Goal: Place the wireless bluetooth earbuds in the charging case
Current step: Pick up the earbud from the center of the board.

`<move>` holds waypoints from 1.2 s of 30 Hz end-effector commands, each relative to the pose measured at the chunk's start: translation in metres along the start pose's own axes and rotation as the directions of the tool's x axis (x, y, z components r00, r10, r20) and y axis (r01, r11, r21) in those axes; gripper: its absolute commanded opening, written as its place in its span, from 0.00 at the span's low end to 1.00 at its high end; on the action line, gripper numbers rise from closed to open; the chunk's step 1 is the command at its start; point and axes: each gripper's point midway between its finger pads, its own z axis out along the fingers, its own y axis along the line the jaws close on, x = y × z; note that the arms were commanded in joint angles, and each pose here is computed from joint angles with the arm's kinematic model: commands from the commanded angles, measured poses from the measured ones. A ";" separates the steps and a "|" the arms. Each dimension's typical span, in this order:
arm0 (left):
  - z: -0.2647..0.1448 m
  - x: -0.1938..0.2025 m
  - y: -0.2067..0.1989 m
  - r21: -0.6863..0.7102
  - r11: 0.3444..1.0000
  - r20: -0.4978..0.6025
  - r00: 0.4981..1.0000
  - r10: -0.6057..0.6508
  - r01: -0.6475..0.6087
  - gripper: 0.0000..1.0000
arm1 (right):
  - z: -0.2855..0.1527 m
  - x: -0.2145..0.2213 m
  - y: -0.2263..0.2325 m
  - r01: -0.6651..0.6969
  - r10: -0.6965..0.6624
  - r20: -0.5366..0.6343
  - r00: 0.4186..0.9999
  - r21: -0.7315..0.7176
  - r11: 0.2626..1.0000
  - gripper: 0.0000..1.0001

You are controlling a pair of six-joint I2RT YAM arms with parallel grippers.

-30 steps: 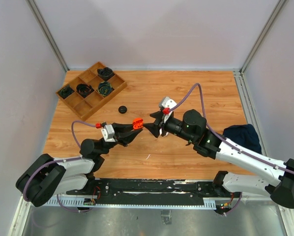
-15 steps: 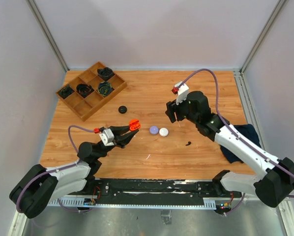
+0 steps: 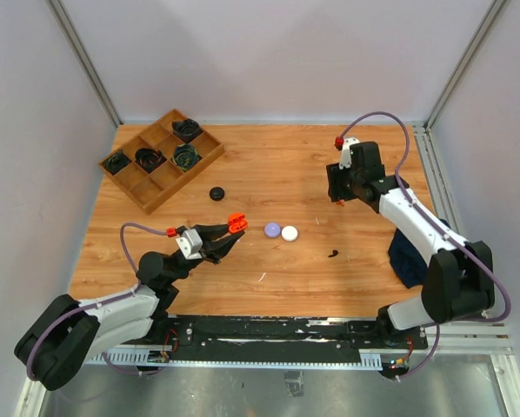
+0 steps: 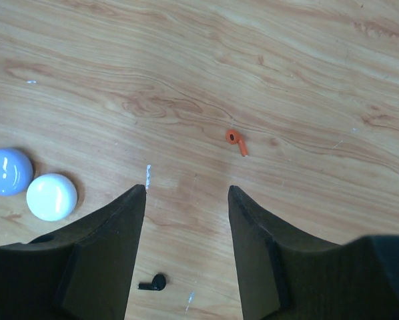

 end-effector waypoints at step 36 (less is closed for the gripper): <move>-0.001 -0.003 -0.005 0.024 0.999 0.004 1.000 0.021 -0.021 0.00 | 0.105 0.071 -0.056 0.049 -0.065 -0.623 0.779 -0.043 0.998 0.34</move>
